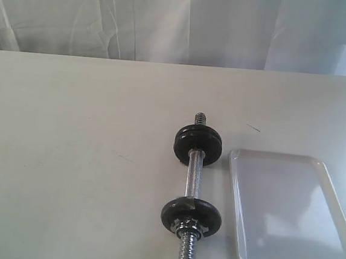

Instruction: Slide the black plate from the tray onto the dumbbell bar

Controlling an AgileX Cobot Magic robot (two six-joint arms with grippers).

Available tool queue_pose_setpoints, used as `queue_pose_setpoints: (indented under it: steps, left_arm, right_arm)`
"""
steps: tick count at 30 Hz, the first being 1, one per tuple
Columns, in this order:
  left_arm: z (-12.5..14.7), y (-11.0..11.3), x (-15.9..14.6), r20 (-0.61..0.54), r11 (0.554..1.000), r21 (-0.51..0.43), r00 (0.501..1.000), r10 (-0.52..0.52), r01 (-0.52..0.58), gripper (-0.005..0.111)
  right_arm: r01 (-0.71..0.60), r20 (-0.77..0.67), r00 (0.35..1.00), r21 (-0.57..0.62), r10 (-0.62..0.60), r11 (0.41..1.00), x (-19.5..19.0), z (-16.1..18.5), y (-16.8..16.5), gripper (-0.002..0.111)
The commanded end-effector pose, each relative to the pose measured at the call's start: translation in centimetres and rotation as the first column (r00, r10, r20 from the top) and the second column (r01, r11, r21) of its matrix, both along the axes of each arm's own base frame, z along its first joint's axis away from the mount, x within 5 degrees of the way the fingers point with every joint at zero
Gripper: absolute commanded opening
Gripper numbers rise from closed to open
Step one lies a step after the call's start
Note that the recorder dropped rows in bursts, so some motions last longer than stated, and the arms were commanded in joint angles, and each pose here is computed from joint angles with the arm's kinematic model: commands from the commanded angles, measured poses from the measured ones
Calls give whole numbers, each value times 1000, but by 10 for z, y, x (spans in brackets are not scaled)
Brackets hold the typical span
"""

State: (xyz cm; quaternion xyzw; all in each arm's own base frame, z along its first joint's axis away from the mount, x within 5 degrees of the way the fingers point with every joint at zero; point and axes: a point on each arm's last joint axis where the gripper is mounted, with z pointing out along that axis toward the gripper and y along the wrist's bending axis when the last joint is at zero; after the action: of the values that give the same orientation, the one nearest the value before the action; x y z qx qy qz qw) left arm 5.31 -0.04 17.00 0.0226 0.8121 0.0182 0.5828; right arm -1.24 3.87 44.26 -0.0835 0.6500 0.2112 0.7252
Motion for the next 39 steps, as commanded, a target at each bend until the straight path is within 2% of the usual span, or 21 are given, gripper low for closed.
queue_pose_setpoints:
  steps: [1,7,15,18,21,30,39]
  left_arm:
    - [0,0,0,8,1000,1,1000,2,-2,0]
    - [0,0,0,8,1000,1,1000,2,-2,0]
    - [0,0,0,8,1000,1,1000,2,-2,0]
    - [0,0,0,8,1000,1,1000,2,-2,0]
    - [0,0,0,8,1000,1,1000,2,-2,0]
    - [0,0,0,8,1000,1,1000,2,-2,0]
    - [0,0,0,8,1000,1,1000,2,-2,0]
  right_arm:
    - [138,-21,990,14,-137,990,6,-4,-12,0]
    - [243,44,969,25,-244,970,20,-27,-22,0]
    - [344,97,929,128,-357,930,39,-73,-34,0]
    - [384,128,911,89,-393,919,43,-90,-37,0]
    - [427,141,896,-5,-422,904,46,-110,-38,0]
    - [448,39,894,-61,-446,892,55,-175,-41,0]
    - [423,-180,875,-170,-450,890,68,-246,-42,0]
